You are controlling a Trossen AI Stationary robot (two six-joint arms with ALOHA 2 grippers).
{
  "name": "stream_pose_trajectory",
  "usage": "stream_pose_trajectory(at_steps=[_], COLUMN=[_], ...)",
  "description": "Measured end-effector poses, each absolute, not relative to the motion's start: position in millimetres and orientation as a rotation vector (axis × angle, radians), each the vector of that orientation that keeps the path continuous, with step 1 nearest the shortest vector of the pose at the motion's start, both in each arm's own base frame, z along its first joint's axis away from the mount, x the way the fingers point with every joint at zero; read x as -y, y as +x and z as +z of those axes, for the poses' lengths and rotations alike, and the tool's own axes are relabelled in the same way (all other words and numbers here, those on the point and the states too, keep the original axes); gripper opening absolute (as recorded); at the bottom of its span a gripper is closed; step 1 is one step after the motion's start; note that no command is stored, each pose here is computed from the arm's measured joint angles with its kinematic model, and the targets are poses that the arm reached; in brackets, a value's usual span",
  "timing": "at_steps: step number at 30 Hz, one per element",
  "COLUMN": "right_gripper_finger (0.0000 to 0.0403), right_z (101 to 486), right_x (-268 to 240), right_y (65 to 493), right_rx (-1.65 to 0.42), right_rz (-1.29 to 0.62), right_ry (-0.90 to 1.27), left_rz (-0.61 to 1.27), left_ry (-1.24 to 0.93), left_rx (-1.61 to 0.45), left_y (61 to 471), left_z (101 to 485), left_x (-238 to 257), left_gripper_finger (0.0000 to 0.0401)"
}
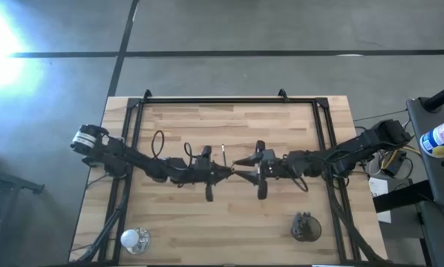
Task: Sort items
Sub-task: Put the eyeshadow brush into the wire basket
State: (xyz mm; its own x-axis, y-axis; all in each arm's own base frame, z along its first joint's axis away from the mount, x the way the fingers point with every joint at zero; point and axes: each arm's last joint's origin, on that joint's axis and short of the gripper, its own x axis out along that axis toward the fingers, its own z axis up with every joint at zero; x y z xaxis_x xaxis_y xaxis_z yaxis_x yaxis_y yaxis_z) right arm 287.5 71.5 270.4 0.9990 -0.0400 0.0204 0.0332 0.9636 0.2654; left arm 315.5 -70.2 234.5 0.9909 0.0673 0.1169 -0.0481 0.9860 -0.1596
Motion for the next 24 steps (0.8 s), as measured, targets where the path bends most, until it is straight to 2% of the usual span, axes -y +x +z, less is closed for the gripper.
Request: stream_pose_trajectory(at_steps=[8, 11, 15, 17, 19, 24], right_gripper_finger=[0.0123, 0.0091, 0.0026, 0.002, 0.0017, 0.0014], right_z=[273.4, 275.2, 276.7, 276.1, 276.3, 289.0], right_x=[-65.5, -66.6, -68.4, -69.5, -71.8, -80.8], right_y=[302.1, 304.1, 303.7, 303.2, 301.2, 283.4], right_rx=[0.029, 0.031, 0.032, 0.025, 0.014, -0.056], right_rz=[-0.069, -0.068, -0.064, -0.066, -0.081, -0.113], right_ry=[0.226, 0.198, 0.181, 0.182, 0.182, 0.166], left_rz=[0.06, 0.063, 0.061, 0.059, 0.062, 0.084], left_ry=[-0.134, -0.133, -0.143, -0.153, -0.167, -0.218], left_rx=[0.125, 0.118, 0.105, 0.102, 0.097, 0.07], left_y=[318.6, 318.6, 319.1, 319.4, 319.5, 319.0], left_z=[237.8, 236.8, 235.8, 235.4, 234.7, 232.5], left_x=[66.2, 65.3, 64.7, 63.9, 63.2, 62.5], left_gripper_finger=[0.0018, 0.0018, 0.0018, 0.0019, 0.0031, 0.0094])
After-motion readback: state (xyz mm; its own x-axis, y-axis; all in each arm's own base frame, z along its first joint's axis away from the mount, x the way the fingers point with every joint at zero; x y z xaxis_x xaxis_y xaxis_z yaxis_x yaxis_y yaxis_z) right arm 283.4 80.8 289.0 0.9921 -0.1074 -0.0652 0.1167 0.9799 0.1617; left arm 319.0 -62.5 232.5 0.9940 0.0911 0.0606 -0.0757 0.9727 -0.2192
